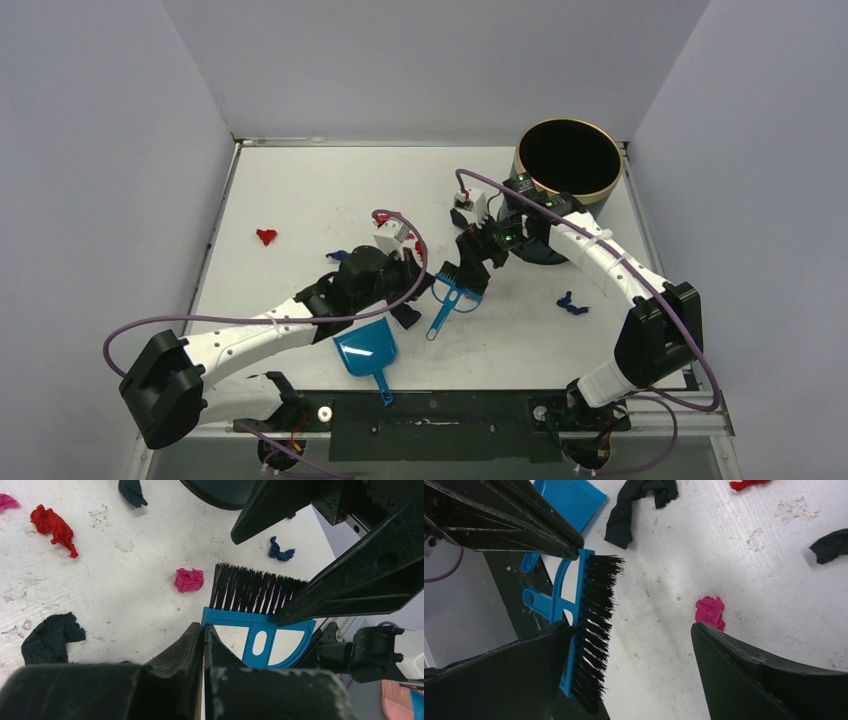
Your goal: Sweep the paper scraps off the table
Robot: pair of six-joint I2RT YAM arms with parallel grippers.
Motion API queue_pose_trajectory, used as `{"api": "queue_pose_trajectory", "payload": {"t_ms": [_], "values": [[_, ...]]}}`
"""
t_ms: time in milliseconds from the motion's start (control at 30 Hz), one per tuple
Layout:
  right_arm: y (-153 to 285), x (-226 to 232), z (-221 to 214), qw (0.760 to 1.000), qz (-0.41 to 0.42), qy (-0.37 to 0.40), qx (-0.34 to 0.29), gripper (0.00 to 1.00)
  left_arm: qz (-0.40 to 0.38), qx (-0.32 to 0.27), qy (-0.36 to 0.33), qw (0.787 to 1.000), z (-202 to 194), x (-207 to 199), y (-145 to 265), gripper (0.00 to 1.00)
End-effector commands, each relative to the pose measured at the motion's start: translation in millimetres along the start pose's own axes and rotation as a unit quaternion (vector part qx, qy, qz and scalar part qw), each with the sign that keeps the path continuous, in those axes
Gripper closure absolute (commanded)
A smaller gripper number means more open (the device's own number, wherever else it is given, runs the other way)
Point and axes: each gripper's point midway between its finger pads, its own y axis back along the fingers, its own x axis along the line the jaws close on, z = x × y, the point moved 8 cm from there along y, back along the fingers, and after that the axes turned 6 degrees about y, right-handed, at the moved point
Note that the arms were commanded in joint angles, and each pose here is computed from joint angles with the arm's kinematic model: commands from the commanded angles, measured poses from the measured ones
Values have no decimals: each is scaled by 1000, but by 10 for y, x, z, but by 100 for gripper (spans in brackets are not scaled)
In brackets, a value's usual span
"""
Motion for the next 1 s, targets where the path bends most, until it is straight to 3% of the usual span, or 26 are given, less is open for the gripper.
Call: {"api": "queue_pose_trajectory", "payload": {"t_ms": [0,300,600,733,833,867,967], "values": [[31,104,115,999,31,30,-16,9,-58,-34,-34,997,213,-289,85,100],[-58,179,9,996,85,6,-22,43,-71,-52,-44,995,250,-343,125,100],[-58,165,7,993,112,3,-39,94,-68,-58,-47,995,240,-309,169,100],[136,82,78,989,124,-2,-81,95,-67,-79,-43,994,251,-256,277,99],[317,1,115,985,124,-12,-117,95,-72,-106,-26,991,251,-190,439,49],[368,-12,122,984,127,-14,-127,95,-81,-120,-17,989,248,-178,508,39],[495,-15,133,977,146,-26,-155,95,-115,-169,18,979,146,-56,714,23]]}}
